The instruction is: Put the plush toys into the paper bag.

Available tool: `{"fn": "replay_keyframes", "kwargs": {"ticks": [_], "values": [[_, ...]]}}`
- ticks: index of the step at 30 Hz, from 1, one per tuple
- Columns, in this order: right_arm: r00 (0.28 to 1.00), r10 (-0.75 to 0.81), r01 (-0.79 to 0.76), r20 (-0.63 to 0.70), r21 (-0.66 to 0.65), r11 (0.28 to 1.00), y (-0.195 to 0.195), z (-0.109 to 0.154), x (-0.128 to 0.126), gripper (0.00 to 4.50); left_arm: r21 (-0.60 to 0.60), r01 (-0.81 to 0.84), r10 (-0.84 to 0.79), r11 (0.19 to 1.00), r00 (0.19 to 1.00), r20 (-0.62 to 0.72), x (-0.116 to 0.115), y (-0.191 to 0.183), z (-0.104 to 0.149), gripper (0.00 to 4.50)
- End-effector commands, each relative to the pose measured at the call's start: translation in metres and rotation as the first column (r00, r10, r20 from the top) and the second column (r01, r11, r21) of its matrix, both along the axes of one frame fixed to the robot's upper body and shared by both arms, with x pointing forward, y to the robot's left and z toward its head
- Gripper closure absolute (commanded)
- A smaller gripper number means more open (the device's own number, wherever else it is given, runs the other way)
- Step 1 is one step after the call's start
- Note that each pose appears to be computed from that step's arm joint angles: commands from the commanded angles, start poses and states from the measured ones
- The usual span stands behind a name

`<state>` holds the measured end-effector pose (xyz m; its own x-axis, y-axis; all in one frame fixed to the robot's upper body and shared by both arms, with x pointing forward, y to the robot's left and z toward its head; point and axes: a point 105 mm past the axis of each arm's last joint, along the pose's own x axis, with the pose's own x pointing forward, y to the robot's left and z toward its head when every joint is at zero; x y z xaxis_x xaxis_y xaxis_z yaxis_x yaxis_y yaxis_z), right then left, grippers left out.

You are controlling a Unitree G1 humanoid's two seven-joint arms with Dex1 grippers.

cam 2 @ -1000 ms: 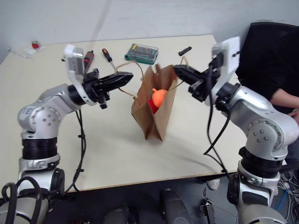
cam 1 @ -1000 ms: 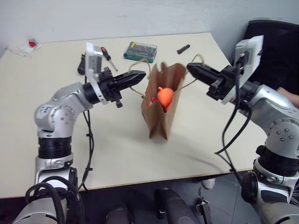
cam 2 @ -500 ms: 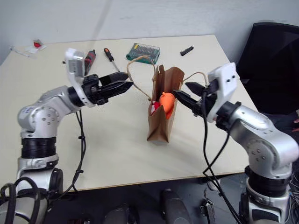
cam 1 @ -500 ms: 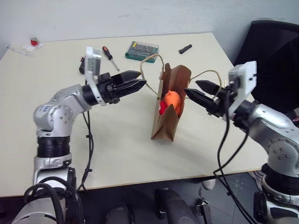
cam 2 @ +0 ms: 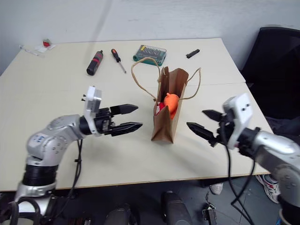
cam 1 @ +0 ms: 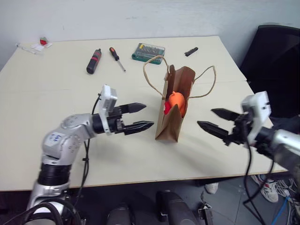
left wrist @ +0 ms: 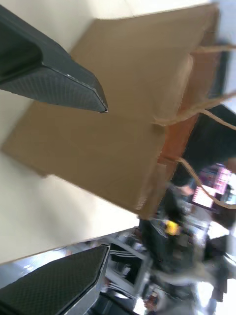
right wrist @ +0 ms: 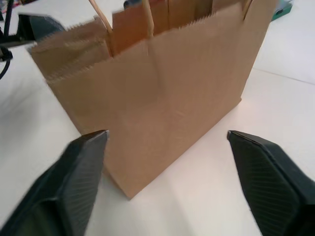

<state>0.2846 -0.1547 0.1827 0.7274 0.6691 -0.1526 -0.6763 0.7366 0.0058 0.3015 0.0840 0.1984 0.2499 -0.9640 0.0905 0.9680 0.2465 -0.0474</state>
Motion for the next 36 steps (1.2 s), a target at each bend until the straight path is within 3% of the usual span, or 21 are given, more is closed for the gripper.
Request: {"fn": "replay_keyframes", "kwargs": {"ticks": [1, 8, 12, 19, 26, 33, 34, 36], "values": [[0.997, -0.011, 0.015, 0.075, -0.042, 0.999, 0.015, -0.006, 0.019, 1.98, 0.022, 0.025, -0.026, 0.999, 0.998, 0.054, 0.001, -0.007, -0.002, 0.00], [0.994, 0.064, -0.059, 0.092, -0.059, 0.997, 0.051, -0.020, 0.028, 4.47, 0.042, 0.026, -0.029, 0.999, 0.996, 0.088, 0.001, -0.028, -0.014, 0.00], [0.990, 0.092, -0.088, 0.103, -0.044, 0.995, 0.066, -0.018, 0.028, 4.47, 0.036, 0.009, -0.013, 0.999, 0.993, 0.117, 0.005, -0.035, -0.010, 0.00], [0.985, 0.144, -0.141, 0.094, -0.043, 0.989, 0.080, -0.025, 0.023, 4.47, 0.046, -0.216, 0.206, 0.975, 0.966, 0.157, 0.042, -0.039, -0.013, 0.00], [0.984, 0.141, -0.136, 0.113, -0.044, 0.990, 0.073, -0.023, 0.018, 4.50, 0.013, -0.261, 0.257, 0.965, 0.959, 0.118, 0.054, -0.040, -0.013, 2.20], [0.990, 0.072, -0.072, 0.119, -0.003, 0.997, 0.024, -0.001, -0.008, 4.50, 0.025, -0.089, 0.088, 0.996, 0.995, 0.040, 0.051, -0.035, -0.014, 4.21], [0.991, 0.069, -0.069, 0.113, -0.002, 0.998, 0.017, 0.002, -0.015, 4.12, 0.028, -0.054, 0.053, 0.998, 0.998, 0.042, 0.050, -0.034, -0.013, 4.50], [0.991, 0.105, -0.102, 0.080, -0.048, 0.994, -0.008, 0.007, -0.051, 3.64, 0.043, 0.097, -0.099, 0.994, 0.994, 0.046, 0.042, -0.033, -0.006, 4.50]]}}
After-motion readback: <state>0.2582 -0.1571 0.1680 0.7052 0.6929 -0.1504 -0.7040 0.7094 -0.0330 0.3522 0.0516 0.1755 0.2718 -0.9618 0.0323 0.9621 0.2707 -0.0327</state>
